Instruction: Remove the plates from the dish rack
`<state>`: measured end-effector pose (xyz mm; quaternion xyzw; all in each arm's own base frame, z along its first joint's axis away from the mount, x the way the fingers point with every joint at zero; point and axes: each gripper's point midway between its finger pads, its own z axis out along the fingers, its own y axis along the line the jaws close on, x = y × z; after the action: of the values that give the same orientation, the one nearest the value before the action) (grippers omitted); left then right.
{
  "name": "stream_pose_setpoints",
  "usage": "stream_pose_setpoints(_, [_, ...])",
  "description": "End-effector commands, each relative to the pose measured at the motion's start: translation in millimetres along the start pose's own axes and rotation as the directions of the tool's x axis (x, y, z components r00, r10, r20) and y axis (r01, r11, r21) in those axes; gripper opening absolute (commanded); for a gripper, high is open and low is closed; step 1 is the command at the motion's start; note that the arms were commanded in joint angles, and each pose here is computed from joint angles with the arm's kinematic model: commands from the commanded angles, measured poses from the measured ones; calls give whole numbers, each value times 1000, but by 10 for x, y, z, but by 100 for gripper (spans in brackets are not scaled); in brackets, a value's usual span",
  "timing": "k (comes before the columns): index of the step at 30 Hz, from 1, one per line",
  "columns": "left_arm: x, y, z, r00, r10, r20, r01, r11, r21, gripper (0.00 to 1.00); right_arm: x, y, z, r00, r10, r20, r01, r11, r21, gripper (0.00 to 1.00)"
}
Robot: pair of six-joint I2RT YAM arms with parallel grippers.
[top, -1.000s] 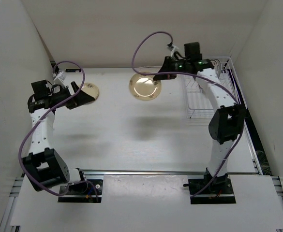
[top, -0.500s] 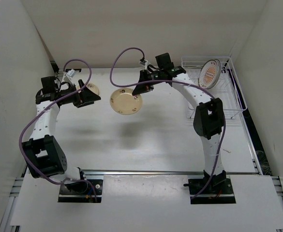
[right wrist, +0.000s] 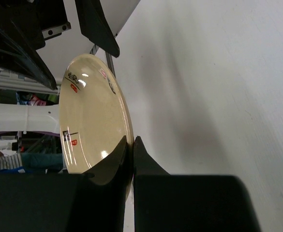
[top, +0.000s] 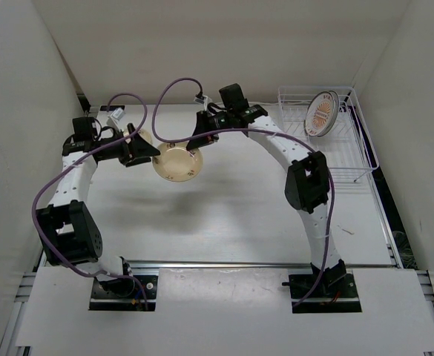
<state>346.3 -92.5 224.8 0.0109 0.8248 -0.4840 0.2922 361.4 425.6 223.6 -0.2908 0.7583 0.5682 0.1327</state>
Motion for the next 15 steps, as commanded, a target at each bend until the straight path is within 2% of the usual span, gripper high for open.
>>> stream_pose_setpoints(1, [-52,-177,26,999,52,-4,-51,998,46,91,-166,230,17,996,-79,32,80,995,-52,0])
stream_pose_setpoints(4, [-58,-189,55,998,55,-11,-54,997,51,81,-163,249,68,996,-80,30,82,995,-60,0])
stream_pose_setpoints(5, [-53,-158,71,999,46,-16,-45,998,50,68,-163,249,68,996,-80,30,82,995,-60,0])
stream_pose_setpoints(8, [-53,-158,71,999,46,-17,-45,998,50,45,-125,236,125,997,-75,18,76,995,-63,0])
stream_pose_setpoints(9, [-53,-158,71,999,46,-17,-45,998,50,22,-125,236,125,997,-75,18,76,995,-63,0])
stream_pose_setpoints(10, [-53,-158,71,999,46,-17,-45,998,50,14,-132,222,127,997,-75,22,76,996,-55,0])
stream_pose_setpoints(11, [-59,-134,73,999,46,-14,-45,998,36,10,-132,222,127,997,-75,22,76,996,-55,0])
stream_pose_setpoints(15, [-63,-161,59,999,54,-9,-53,998,37,10,-132,222,127,997,-75,22,76,996,-55,0])
